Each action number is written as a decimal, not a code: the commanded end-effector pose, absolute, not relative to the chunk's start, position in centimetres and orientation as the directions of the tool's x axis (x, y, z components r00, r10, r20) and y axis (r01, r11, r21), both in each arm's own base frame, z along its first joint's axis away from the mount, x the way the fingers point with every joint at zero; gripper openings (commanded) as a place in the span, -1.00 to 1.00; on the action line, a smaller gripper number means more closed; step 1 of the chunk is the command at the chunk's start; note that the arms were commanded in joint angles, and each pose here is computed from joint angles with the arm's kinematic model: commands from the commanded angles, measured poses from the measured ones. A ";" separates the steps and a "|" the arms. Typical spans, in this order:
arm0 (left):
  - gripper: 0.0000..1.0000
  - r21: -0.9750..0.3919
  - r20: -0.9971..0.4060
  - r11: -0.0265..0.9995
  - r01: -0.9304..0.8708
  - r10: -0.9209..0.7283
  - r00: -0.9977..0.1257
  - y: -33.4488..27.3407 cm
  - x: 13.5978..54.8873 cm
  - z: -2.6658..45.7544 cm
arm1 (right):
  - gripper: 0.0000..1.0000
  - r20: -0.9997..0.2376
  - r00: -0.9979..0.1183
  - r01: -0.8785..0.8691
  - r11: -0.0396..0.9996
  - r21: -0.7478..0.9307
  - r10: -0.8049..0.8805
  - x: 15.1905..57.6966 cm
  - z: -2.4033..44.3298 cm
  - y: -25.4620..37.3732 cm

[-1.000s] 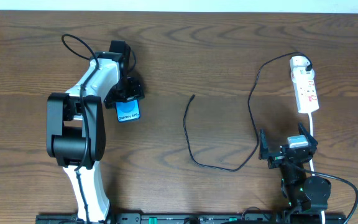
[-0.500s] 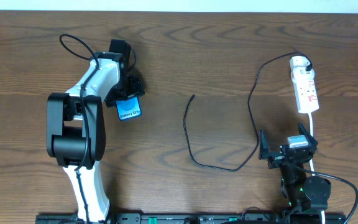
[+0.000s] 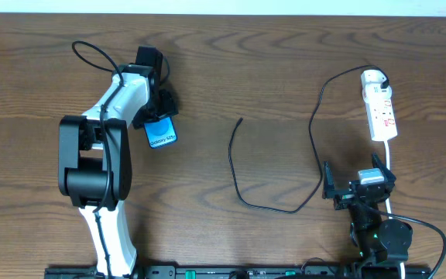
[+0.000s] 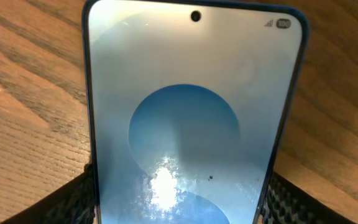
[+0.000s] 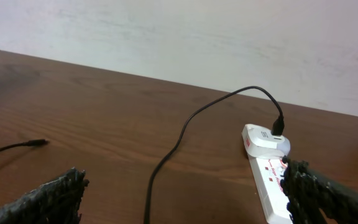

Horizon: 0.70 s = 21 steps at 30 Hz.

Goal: Plug charger to phone and switch on socket
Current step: 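Lift the phone upright with the left gripper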

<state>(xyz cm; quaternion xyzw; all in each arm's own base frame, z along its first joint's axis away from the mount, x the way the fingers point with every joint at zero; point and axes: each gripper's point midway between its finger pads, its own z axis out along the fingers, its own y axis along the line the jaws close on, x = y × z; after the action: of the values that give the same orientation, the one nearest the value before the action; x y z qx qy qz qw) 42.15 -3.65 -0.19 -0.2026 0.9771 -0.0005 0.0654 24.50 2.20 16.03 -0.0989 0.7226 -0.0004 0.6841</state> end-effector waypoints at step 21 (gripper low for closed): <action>0.35 -0.017 -0.101 0.911 -0.412 -0.412 -0.906 -2.7 40.3 2.6 | 0.99 -0.990 -0.043 -0.151 0.981 -0.126 -0.133 24.5 16.0 2.4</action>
<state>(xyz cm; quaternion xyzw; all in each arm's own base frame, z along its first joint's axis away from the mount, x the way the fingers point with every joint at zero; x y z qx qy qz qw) 40.24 -3.06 0.15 -0.2089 0.9775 0.0063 0.0292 24.50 2.20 16.03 -0.0987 0.7226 -0.0003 0.6841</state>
